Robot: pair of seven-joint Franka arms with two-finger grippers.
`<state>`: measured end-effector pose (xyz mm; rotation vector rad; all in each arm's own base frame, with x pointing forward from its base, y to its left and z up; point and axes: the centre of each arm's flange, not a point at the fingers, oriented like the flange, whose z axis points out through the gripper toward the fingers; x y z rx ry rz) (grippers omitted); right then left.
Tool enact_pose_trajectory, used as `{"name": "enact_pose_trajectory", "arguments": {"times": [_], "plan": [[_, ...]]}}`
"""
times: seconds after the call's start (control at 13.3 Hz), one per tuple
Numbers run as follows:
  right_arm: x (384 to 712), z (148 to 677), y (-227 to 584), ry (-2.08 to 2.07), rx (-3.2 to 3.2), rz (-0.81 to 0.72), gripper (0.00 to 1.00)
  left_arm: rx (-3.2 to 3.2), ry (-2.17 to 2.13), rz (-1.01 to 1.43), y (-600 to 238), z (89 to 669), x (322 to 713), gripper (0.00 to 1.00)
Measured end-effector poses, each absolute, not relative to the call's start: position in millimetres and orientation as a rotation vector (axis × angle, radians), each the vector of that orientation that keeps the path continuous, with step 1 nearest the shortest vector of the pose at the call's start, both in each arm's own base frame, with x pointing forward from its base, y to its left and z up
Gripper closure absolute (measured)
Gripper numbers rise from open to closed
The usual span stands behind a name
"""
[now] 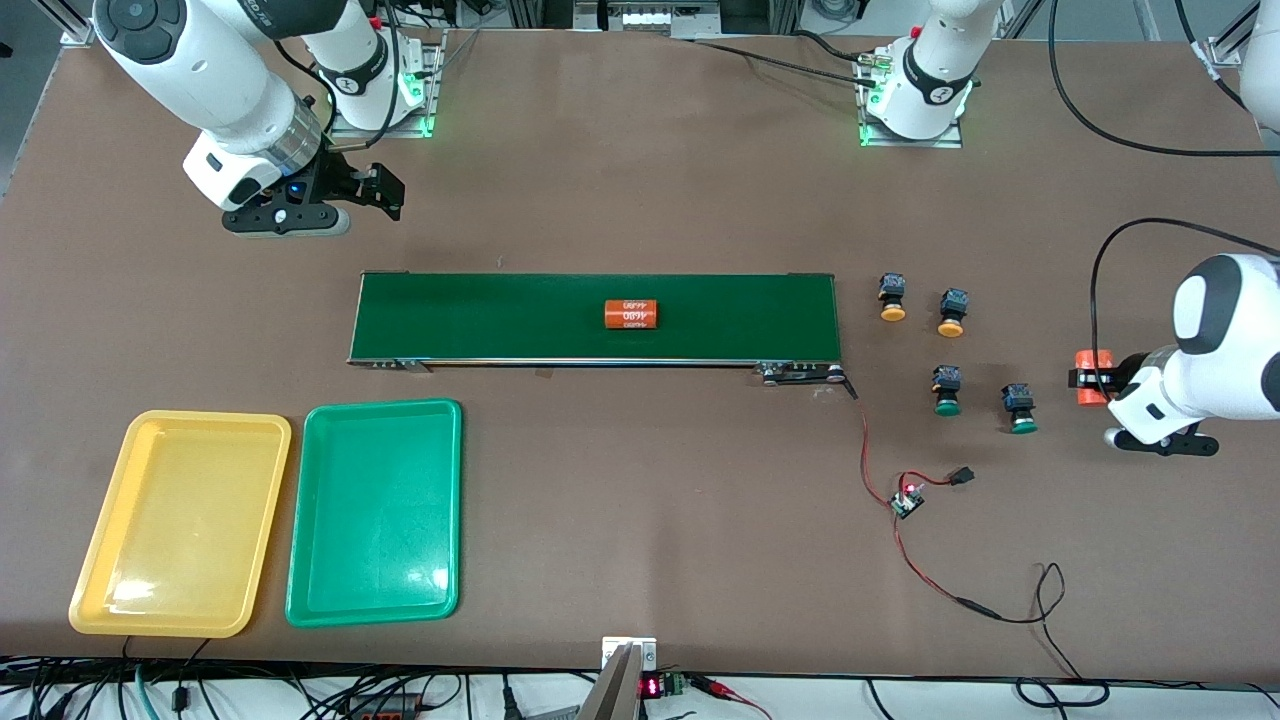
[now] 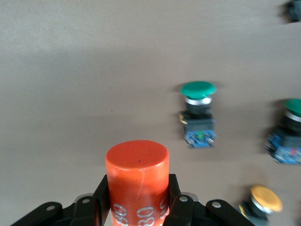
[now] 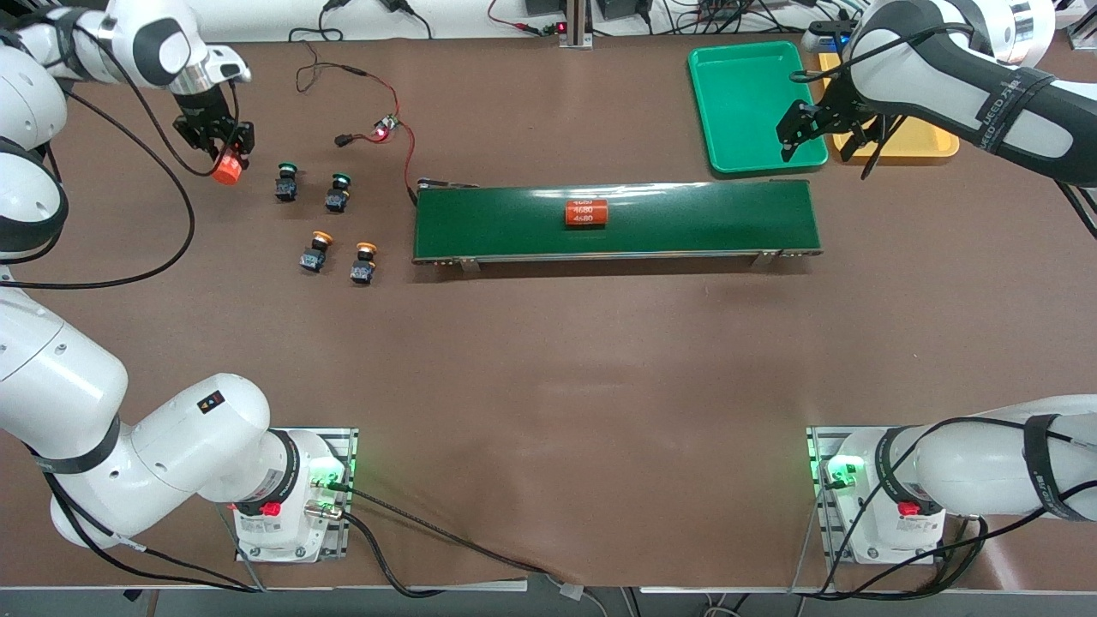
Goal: Sort buttons by color to trays
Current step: 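Carry the second cylinder with the left gripper and lower it onto the belt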
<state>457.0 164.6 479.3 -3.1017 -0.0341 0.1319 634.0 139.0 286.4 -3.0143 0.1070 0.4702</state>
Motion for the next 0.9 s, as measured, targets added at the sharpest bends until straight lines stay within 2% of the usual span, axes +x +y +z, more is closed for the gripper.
{"name": "enact_pose_trajectory", "arguments": {"times": [0.53,0.9], "plan": [[457,479,165,-0.034,-3.102,0.132,0.00,-2.980,0.411,0.666,17,365,629,0.50],[457,479,165,-0.034,-3.102,0.132,0.00,-2.877,1.022,0.739,-107,381,592,0.50]]}}
